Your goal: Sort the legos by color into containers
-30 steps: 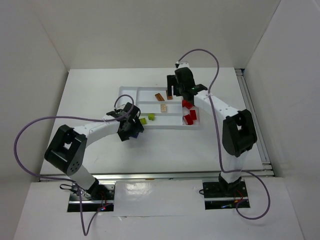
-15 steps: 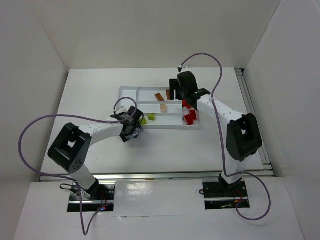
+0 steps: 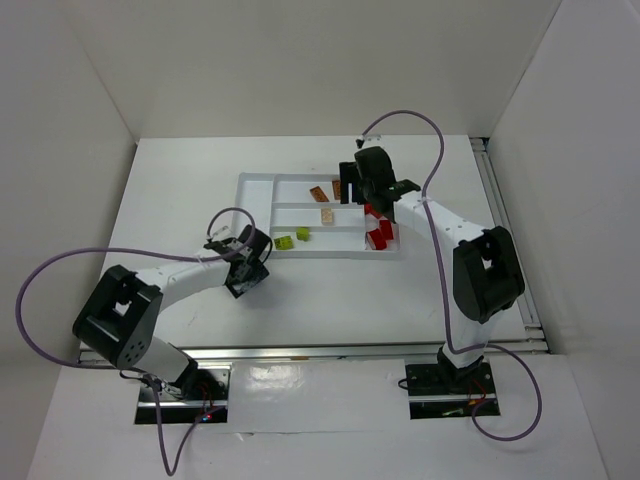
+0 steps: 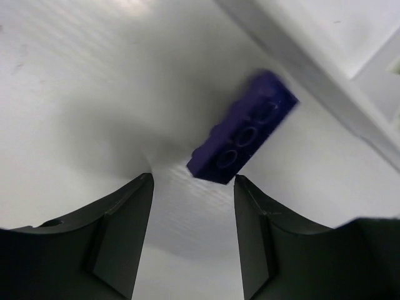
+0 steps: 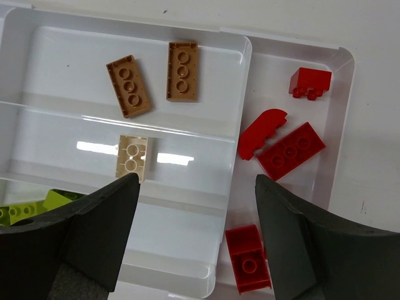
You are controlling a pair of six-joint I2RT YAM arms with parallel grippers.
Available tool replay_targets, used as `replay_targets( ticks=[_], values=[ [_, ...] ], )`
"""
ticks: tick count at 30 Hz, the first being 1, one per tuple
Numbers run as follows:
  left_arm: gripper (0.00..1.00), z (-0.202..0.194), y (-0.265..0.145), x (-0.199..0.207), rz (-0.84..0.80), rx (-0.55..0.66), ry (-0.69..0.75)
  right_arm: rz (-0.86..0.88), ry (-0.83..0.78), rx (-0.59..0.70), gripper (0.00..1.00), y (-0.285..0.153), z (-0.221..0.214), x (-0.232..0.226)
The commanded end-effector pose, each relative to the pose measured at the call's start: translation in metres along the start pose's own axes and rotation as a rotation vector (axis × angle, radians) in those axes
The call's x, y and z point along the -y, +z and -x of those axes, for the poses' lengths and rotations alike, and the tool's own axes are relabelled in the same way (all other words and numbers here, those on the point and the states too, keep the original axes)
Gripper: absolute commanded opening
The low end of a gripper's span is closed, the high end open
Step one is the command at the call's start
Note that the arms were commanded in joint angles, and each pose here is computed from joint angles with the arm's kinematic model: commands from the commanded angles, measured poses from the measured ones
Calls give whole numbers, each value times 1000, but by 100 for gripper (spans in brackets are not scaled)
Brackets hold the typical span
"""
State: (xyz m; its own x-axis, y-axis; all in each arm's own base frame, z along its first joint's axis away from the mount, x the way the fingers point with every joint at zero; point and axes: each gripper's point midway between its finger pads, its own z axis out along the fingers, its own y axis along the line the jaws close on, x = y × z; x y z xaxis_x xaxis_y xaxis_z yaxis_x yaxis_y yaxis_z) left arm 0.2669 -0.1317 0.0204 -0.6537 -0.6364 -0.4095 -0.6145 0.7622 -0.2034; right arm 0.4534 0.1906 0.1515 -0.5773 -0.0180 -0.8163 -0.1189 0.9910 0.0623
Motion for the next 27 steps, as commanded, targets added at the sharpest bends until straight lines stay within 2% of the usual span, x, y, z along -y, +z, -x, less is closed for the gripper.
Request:
replay_targets(
  ticks=[1,4,9,12,13,15,16,18,19,23,27],
  values=[
    [65,-1,-5,-35,115,12,2,22,27,68,82,-13,22,-2],
    [65,10,-15,-36,154,59,10,22,27,68,82,-13,22,-2],
    [78,25,-19,-12,114,113,103,33,29,74,82,-16,25,-4],
    [91,36,-13,-1,130,140,220,31,27,65,82,-16,23,-3],
    [96,39,-11,0,143,141,302,31,36,65,82,-16,23,-3],
    [100,39,-1,5,182,117,386,29,34,56,82,-15,19,-3],
    [100,42,4,3,195,108,459,29,34,56,82,-15,19,-3],
    [100,35,12,4,188,55,508,37,29,56,82,-16,18,-7],
    [100,30,14,16,120,30,563,34,27,47,82,-15,14,-6],
    [99,17,19,23,41,-22,601,28,29,58,82,-18,17,-5],
    [88,6,20,23,25,-44,604,19,29,60,82,-18,18,-3]
  ],
)
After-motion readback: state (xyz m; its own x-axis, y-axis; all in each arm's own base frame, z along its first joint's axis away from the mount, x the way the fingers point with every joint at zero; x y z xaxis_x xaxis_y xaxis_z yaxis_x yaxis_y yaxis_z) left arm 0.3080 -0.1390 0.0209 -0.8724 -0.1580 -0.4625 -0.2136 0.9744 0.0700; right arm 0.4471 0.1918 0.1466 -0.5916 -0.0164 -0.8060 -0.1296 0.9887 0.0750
